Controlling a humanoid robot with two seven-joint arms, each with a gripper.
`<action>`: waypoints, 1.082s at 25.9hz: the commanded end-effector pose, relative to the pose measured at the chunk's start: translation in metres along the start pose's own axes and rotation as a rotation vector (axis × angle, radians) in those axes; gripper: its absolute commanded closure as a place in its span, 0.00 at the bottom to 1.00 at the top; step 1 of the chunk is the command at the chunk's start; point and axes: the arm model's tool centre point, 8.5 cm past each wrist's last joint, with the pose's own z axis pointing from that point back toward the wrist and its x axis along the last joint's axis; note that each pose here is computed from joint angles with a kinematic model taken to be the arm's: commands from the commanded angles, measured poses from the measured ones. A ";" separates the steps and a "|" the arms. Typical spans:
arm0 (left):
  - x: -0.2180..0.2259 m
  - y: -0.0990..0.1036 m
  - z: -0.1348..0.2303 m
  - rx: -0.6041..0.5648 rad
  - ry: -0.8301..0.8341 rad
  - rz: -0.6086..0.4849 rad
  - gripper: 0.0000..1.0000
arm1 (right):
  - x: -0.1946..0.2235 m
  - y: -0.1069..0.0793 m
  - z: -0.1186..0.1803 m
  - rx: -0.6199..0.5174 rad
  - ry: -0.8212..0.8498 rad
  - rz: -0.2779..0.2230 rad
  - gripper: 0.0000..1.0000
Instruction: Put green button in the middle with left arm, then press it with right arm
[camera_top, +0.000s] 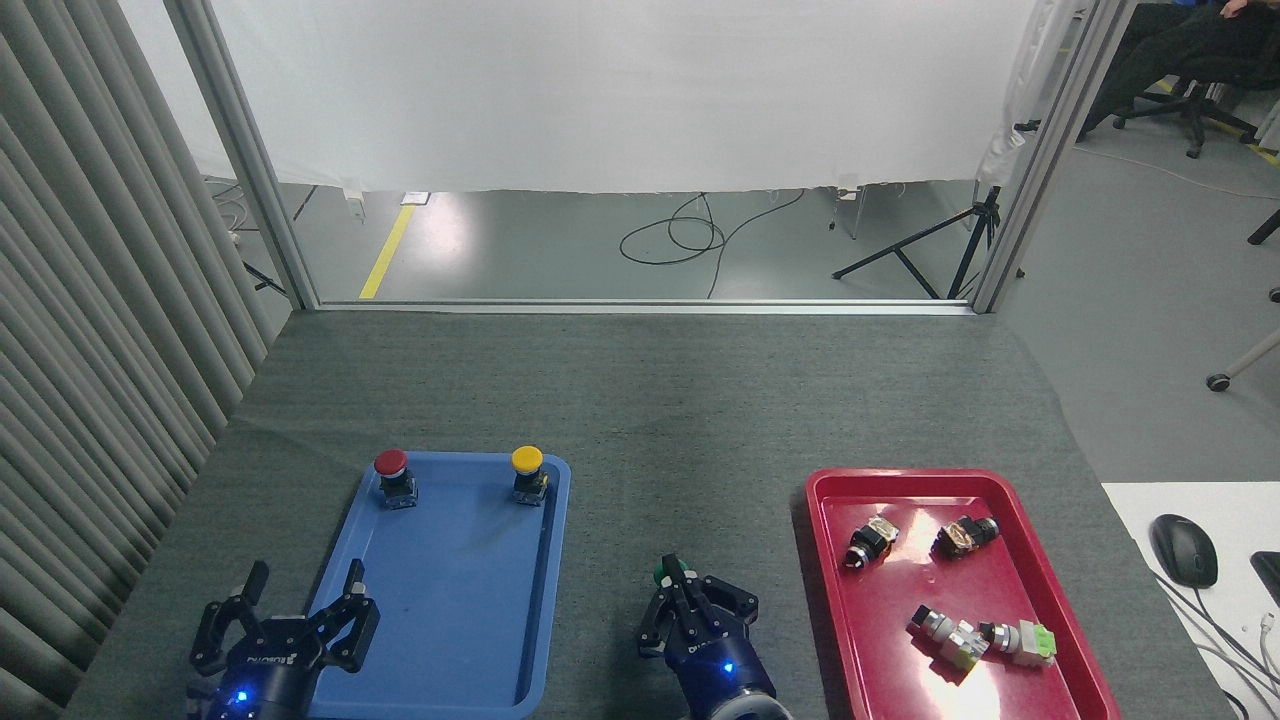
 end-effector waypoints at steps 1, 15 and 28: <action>0.000 0.000 0.000 -0.002 0.000 0.000 0.00 | -0.005 -0.017 0.003 -0.033 0.013 0.000 1.00; 0.000 -0.001 0.000 -0.005 0.002 0.003 0.00 | -0.133 -0.024 0.080 -0.135 0.275 -0.078 0.00; -0.005 0.002 -0.003 0.002 0.020 0.024 0.00 | -0.152 -0.018 0.117 -0.149 0.352 -0.181 0.00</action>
